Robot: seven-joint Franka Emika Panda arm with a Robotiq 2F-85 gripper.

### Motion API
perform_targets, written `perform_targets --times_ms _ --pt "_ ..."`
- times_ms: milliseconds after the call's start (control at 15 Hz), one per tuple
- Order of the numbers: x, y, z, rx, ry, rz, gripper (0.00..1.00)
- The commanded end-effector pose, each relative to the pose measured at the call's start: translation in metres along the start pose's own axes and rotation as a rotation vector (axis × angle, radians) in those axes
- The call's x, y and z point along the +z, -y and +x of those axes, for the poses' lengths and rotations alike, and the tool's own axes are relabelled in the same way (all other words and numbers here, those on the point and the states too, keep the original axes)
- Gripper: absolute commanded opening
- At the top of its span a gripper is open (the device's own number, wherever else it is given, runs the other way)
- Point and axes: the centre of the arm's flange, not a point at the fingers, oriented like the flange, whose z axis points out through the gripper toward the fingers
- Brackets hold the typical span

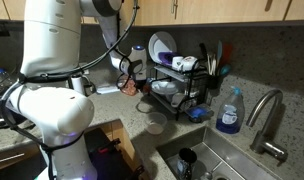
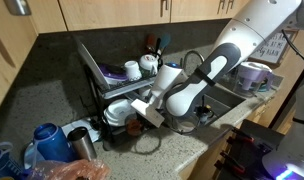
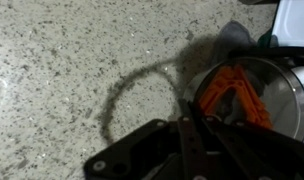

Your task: Get the black bowl and put it on top of the white bowl on the lower level of the plate dryer

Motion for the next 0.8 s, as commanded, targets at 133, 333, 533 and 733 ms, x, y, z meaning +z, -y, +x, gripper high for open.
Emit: perform_targets --times_ms 133,333,533,733 --pt "0.006 0.033 0.003 0.109 0.01 0.075 0.01" --pt "0.003 0.049 0.011 0.166 0.013 0.114 0.01" --pt "-0.002 0.062 0.02 0.217 0.017 0.146 0.01" --pt "-0.002 0.072 0.027 0.238 0.018 0.161 0.01"
